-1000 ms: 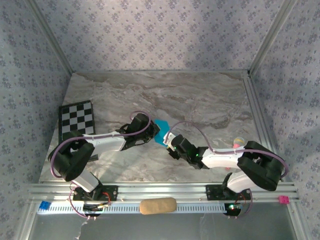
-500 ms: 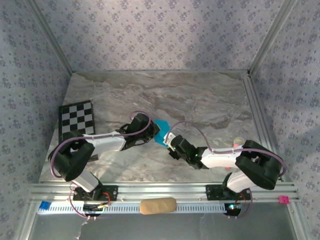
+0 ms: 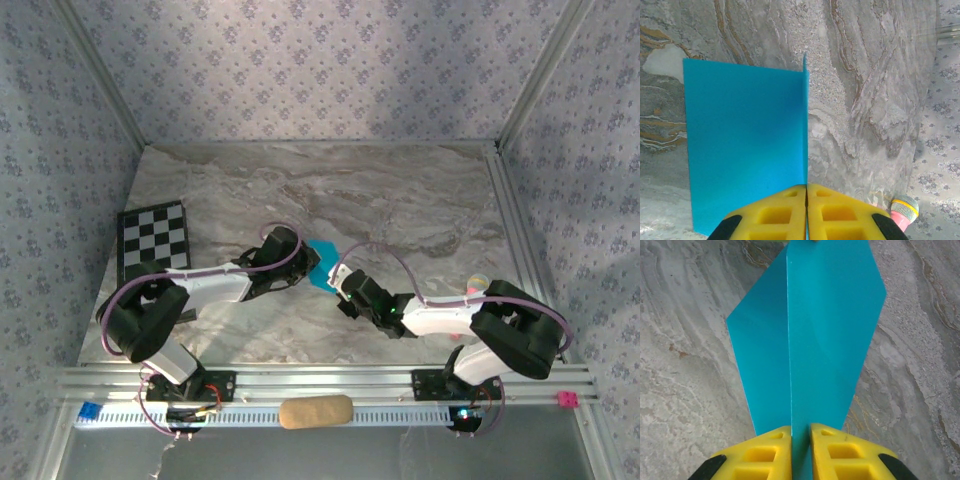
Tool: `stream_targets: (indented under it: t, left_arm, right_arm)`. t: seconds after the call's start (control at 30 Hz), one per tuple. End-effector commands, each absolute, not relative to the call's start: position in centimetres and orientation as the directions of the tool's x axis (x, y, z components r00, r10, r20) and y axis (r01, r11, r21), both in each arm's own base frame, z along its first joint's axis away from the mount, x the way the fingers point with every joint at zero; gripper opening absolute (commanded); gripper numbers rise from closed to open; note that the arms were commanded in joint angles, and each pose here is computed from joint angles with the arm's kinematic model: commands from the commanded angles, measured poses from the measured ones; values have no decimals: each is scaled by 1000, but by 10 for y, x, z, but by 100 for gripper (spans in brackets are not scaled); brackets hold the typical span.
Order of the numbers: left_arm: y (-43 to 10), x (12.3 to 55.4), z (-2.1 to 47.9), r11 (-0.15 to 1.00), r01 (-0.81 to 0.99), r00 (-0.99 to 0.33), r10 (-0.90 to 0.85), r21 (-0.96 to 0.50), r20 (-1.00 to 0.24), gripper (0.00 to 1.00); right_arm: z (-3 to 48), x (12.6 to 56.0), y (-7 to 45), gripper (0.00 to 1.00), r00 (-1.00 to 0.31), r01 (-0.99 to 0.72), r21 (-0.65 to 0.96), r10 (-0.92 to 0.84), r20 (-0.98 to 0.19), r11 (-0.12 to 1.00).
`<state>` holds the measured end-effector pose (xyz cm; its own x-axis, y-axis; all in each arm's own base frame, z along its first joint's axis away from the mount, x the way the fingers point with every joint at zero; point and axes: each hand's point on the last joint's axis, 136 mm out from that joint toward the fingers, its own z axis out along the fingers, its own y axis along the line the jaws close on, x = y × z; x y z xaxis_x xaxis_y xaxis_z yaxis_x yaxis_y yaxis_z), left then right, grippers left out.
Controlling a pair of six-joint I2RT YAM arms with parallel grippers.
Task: Fold a paper plane with a square sheet of paper (pick it up from the middle)
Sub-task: Fourth fold the wing at the center of the table.
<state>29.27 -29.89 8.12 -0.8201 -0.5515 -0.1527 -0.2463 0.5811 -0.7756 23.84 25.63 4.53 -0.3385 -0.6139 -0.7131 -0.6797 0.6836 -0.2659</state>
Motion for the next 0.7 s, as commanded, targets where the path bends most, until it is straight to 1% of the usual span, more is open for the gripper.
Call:
stream_targets:
  t: [0.0, 0.3, 0.33, 0.5, 0.57, 0.67]
  left_arm:
    - [-294, 294, 86, 574, -271, -804, -576, -773, -145, 11]
    - [-292, 294, 87, 577, -269, -804, -576, -771, -150, 14]
    - [-292, 294, 87, 579, -268, -803, -576, -770, -153, 17]
    - [-281, 294, 95, 607, -259, -789, -582, -751, -198, 43]
    - [-274, 292, 99, 627, -255, -783, -581, -736, -223, 47]
    - [-264, 292, 103, 638, -259, -768, -592, -725, -246, 50]
  right_arm:
    - [49, 244, 260, 14, -358, -663, -238, -579, -732, 710]
    - [45, 243, 264, 10, -384, -675, -192, -561, -733, 713]
    - [44, 243, 264, 9, -390, -674, -187, -559, -732, 715]
    - [41, 243, 265, 6, -426, -673, -132, -528, -735, 728]
    - [40, 243, 265, 5, -444, -668, -107, -511, -736, 736]
    - [38, 243, 267, 3, -456, -681, -74, -501, -736, 729]
